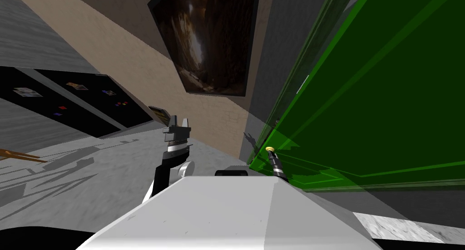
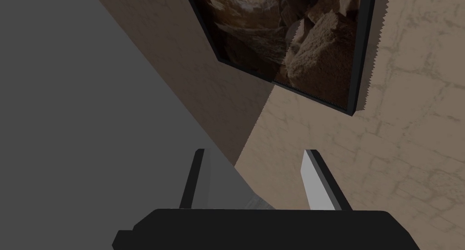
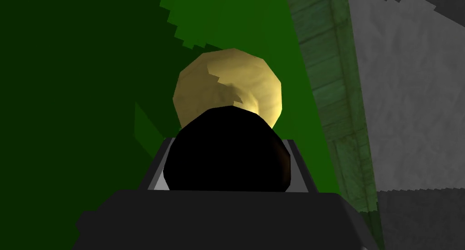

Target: Pull the door open

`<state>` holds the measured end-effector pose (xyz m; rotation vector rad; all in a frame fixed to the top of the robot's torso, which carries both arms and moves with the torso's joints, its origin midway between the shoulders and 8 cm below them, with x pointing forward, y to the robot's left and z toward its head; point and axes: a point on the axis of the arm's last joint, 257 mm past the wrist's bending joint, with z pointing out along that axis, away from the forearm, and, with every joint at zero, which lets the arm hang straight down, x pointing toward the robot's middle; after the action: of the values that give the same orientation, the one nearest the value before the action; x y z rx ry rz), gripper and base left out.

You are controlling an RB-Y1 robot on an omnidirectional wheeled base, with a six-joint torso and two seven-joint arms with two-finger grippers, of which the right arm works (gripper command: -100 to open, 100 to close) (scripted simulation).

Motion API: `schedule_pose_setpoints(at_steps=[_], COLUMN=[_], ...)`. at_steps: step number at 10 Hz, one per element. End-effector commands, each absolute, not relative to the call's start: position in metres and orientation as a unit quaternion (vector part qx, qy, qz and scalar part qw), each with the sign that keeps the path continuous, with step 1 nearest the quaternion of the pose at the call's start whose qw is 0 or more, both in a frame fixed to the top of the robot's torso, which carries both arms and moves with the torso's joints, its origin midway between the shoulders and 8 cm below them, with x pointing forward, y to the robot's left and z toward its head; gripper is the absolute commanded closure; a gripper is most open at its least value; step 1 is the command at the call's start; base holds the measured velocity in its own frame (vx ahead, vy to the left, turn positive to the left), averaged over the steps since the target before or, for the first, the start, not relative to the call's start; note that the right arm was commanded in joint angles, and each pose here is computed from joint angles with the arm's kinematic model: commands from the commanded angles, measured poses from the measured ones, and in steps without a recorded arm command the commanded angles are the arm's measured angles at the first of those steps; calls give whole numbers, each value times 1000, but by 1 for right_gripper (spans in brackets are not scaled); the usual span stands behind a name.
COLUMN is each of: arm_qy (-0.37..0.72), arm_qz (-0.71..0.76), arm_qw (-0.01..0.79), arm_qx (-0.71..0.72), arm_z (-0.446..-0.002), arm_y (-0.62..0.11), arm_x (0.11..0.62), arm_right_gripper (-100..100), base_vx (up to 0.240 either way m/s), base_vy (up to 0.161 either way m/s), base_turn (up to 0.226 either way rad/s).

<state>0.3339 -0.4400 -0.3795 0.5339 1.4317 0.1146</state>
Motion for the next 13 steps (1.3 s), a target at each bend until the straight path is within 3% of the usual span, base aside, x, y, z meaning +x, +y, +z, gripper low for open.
schedule_pose_setpoints(at_steps=[1, 13], arm_qy=[642, 559], arm_qz=[64, 204], arm_qw=[721, 708], arm_qx=[252, 380], arm_z=[-379, -368], arm_y=[-439, -446], arm_x=[335, 346], arm_right_gripper=[100, 100], base_vx=[-33, -48], base_vy=[-8, -9], base_turn=[29, 48])
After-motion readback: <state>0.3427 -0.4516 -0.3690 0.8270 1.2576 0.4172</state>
